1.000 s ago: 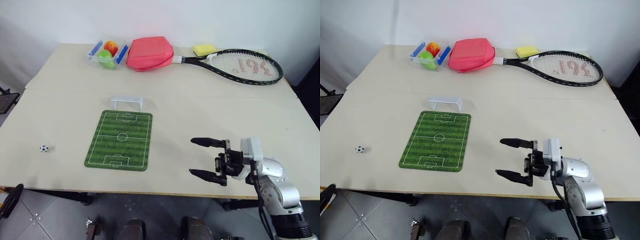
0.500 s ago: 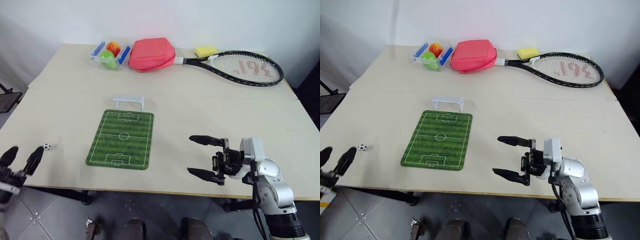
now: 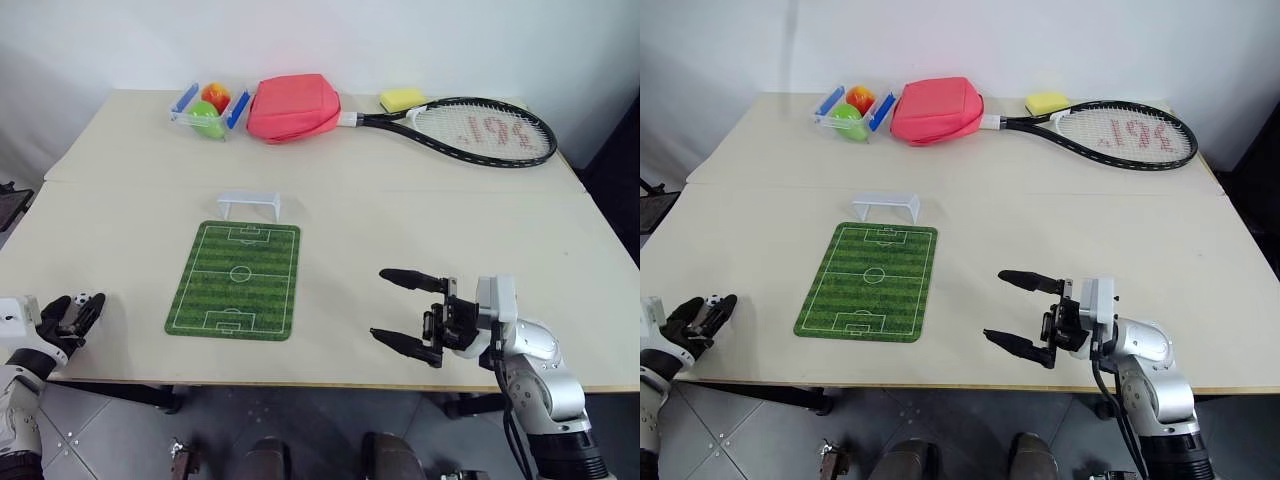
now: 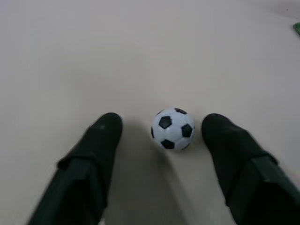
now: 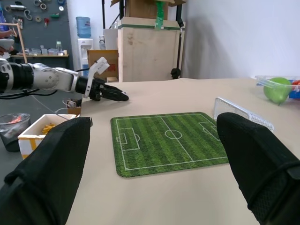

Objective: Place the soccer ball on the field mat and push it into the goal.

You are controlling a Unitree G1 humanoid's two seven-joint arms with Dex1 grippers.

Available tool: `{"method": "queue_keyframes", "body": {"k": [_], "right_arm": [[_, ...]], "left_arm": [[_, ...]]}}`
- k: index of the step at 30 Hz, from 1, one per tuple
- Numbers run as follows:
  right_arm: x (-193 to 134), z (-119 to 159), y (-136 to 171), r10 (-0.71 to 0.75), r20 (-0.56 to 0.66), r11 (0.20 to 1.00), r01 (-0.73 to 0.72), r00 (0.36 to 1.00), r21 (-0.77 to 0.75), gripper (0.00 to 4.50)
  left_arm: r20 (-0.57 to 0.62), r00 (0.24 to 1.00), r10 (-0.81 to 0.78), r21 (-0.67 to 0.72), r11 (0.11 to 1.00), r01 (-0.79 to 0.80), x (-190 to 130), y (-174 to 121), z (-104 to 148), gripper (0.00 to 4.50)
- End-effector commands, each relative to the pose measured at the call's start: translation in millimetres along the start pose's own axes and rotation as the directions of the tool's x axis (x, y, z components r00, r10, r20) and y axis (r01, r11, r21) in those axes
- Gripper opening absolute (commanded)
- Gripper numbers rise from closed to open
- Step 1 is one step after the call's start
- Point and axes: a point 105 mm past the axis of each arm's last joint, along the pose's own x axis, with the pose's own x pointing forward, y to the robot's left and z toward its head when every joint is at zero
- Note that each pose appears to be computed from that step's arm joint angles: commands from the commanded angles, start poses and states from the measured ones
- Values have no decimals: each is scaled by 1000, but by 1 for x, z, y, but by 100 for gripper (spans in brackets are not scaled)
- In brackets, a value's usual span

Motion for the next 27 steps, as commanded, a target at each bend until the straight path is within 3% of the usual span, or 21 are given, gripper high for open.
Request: {"method": "queue_keyframes", "body": {"k": [1, 4, 10, 16, 19, 23, 27], "right_arm": [[1, 7, 1, -4, 23, 1000, 5, 1000, -31, 450], [1, 6, 2, -3, 24, 1000, 4, 1000, -29, 450], [-2, 6, 2, 1, 13, 1000, -1, 1000, -22, 450], [-15, 2, 2, -6, -14, 1000, 6, 1000, -25, 450], [-31, -1, 4, -13, -52, 999, 12, 999, -31, 450], [-58, -9, 12, 22, -138, 1000, -24, 990, -13, 450], [-79, -17, 18, 36, -198, 999, -35, 980, 7, 450]], "left_arm": [[12, 1000, -10, 22, 1000, 10, -1, 4, 7, 164], [27, 999, -25, 42, 999, 24, 0, 2, 9, 82], [102, 985, -137, 96, 987, 127, -6, -9, 18, 82], [111, 893, -437, 259, 880, 398, -21, -49, 33, 82], [51, 760, -648, 310, 734, 604, -18, -92, 45, 82], [-111, 510, -853, 310, 458, 833, -18, -145, 42, 82], [-224, 352, -909, 292, 282, 914, -7, -174, 32, 82]]}}
